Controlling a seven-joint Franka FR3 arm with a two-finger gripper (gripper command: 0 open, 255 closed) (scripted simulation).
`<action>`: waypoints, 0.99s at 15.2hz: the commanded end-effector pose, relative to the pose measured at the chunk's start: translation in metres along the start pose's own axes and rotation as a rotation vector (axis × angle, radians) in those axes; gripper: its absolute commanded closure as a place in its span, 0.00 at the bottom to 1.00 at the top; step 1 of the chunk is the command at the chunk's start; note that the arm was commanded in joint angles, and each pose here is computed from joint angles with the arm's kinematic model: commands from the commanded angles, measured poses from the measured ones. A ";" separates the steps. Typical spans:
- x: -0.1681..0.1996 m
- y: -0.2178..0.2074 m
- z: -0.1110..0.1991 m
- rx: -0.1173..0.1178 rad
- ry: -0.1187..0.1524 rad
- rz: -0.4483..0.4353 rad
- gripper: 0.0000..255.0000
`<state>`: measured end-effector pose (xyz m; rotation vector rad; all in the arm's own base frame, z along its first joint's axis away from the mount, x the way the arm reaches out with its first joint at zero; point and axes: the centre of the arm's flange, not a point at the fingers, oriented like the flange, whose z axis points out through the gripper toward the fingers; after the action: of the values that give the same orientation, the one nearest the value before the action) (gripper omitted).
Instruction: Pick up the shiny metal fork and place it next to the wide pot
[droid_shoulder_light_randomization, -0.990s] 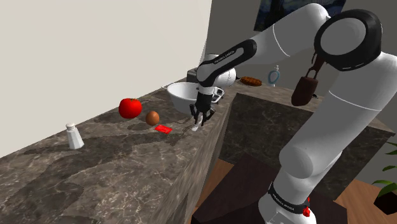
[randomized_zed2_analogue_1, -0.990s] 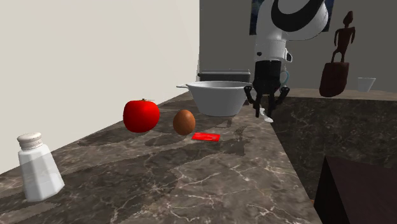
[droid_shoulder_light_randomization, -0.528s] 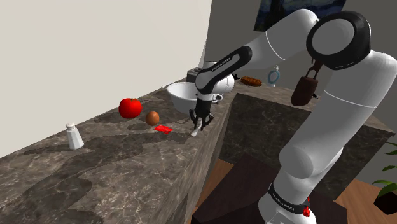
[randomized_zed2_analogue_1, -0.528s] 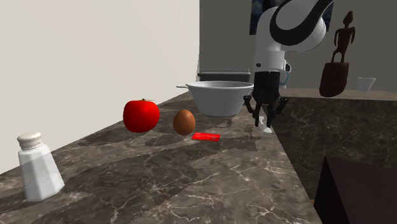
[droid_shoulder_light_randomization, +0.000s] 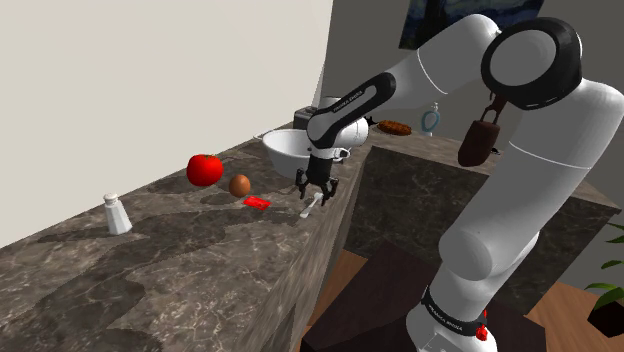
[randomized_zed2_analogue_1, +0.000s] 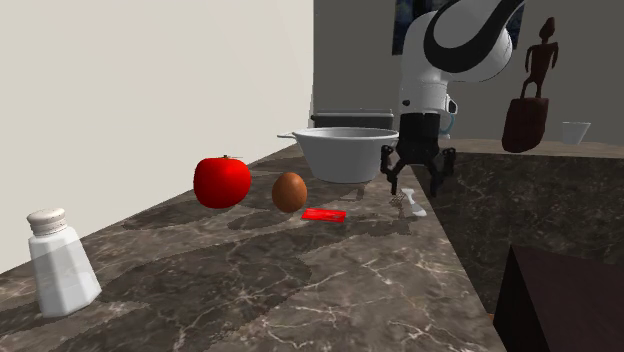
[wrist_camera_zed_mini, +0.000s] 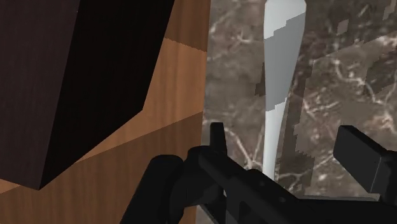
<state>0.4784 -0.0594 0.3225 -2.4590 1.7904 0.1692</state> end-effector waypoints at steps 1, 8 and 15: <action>0.000 0.000 0.000 0.000 0.000 0.000 0.00; 0.000 0.000 -0.050 0.000 0.000 0.000 0.00; 0.000 0.000 -0.050 0.000 0.000 0.000 0.00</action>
<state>0.4801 -0.0664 0.3719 -2.4590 1.7903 0.1689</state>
